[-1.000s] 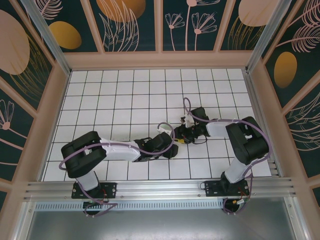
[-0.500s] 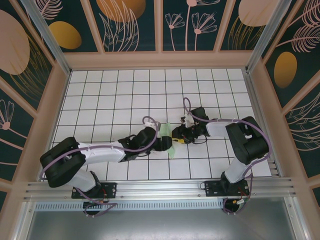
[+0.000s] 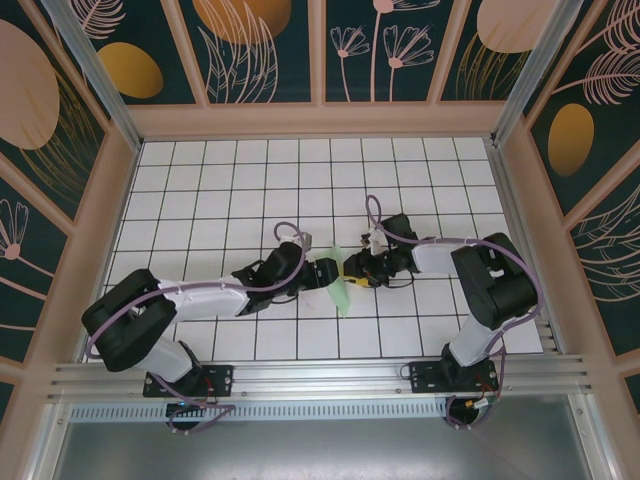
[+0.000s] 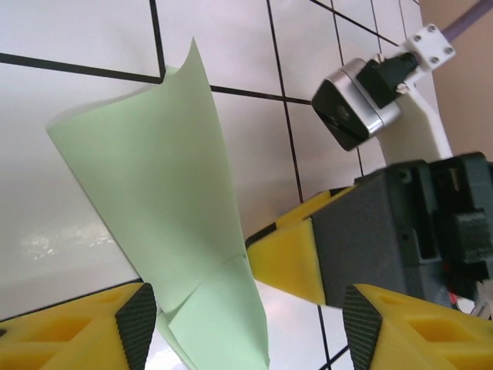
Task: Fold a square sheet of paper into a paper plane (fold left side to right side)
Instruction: Fold the wing for the fifth time at the center of the table.
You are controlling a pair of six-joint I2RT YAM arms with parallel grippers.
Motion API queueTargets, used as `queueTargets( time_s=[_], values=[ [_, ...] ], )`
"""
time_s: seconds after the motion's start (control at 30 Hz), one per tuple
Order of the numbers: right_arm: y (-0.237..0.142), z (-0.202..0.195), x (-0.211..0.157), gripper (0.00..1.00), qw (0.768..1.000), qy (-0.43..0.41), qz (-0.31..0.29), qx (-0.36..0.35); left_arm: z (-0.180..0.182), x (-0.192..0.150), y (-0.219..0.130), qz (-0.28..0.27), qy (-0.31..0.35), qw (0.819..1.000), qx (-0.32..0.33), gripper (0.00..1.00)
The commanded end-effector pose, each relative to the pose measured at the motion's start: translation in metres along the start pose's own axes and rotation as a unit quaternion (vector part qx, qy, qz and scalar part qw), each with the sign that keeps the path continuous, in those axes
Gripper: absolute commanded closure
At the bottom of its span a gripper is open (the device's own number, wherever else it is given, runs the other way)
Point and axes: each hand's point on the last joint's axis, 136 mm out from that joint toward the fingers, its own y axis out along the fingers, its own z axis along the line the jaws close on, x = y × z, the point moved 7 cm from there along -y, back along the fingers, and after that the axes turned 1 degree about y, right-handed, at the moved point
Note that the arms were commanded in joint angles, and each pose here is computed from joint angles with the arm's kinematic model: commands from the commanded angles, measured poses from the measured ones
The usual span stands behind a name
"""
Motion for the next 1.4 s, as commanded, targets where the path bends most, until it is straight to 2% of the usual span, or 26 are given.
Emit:
queueTargets(
  time_s=[0.0, 0.33, 0.43, 0.6, 0.77, 1.03, 1.27, 1.37],
  values=[
    [0.01, -0.007, 0.0, 0.56, 1.0, 0.0, 0.008, -0.023, -0.013, 0.01, 0.008, 0.0, -0.007, 1.0, -0.022, 0.34],
    [0.012, -0.009, -0.002, 0.56, 1.0, 0.0, 0.015, -0.026, -0.004, 0.011, 0.031, 0.016, -0.022, 1.0, 0.006, 0.53],
    [0.012, -0.008, -0.002, 0.56, 0.999, -0.002, 0.016, -0.028, -0.001, 0.011, 0.034, 0.014, -0.027, 0.999, 0.013, 0.63],
    [0.012, -0.007, -0.002, 0.56, 1.0, -0.007, 0.018, -0.025, 0.007, 0.015, 0.032, 0.006, -0.03, 0.999, 0.027, 0.85],
    [0.008, -0.001, -0.002, 0.55, 1.0, -0.019, 0.014, -0.018, 0.021, 0.016, 0.029, 0.004, -0.035, 0.999, 0.027, 0.97],
    [-0.005, 0.011, -0.003, 0.54, 0.998, -0.049, -0.013, -0.026, 0.027, 0.015, 0.029, 0.01, -0.012, 1.0, 0.01, 0.99],
    [-0.029, 0.028, -0.017, 0.56, 0.986, -0.102, -0.08, -0.102, 0.029, 0.015, 0.03, 0.011, -0.012, 1.0, 0.009, 0.99],
    [-0.03, 0.036, -0.032, 0.61, 0.977, -0.121, -0.09, -0.148, 0.029, 0.015, 0.031, 0.013, -0.013, 1.0, 0.01, 0.99]
  ],
)
